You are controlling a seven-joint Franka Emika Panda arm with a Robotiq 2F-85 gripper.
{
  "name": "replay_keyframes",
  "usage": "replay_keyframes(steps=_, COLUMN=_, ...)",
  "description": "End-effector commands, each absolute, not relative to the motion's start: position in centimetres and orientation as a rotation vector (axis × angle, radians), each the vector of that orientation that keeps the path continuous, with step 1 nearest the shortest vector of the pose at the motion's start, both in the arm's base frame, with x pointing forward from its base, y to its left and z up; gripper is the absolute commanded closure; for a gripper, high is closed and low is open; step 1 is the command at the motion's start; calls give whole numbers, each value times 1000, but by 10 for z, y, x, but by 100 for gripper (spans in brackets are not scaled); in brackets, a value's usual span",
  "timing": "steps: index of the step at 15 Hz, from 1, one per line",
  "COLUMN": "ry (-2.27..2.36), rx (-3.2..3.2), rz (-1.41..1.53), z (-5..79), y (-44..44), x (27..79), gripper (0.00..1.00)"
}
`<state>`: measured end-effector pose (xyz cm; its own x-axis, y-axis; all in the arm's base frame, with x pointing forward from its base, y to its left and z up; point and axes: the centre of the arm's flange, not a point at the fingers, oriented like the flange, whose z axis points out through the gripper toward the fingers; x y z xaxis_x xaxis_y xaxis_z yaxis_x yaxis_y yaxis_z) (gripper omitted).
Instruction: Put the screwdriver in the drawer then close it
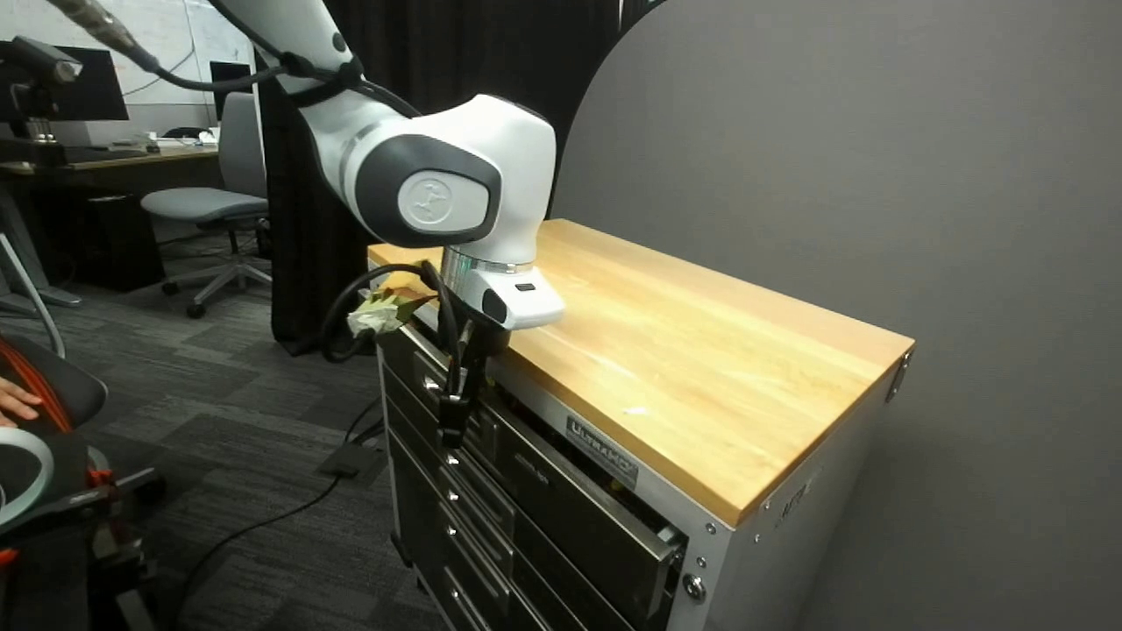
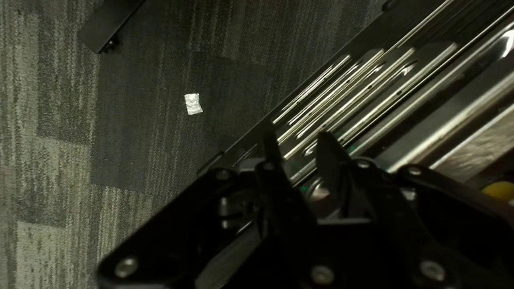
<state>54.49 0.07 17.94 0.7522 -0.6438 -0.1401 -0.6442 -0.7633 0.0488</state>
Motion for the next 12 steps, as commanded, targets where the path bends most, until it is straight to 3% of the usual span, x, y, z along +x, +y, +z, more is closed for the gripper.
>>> replay_keyframes(steps=1, ry=972, rx=-2950, rz=145, z=176, y=13, x=550, gripper=38)
replay_keyframes(steps=6, ry=879, rx=-2982, rz=69, z=168, y=30, x=558, gripper=1)
replay_keyframes(steps=12, ry=855, rx=-3031, rz=-140, z=178, y=48, x=550, gripper=0)
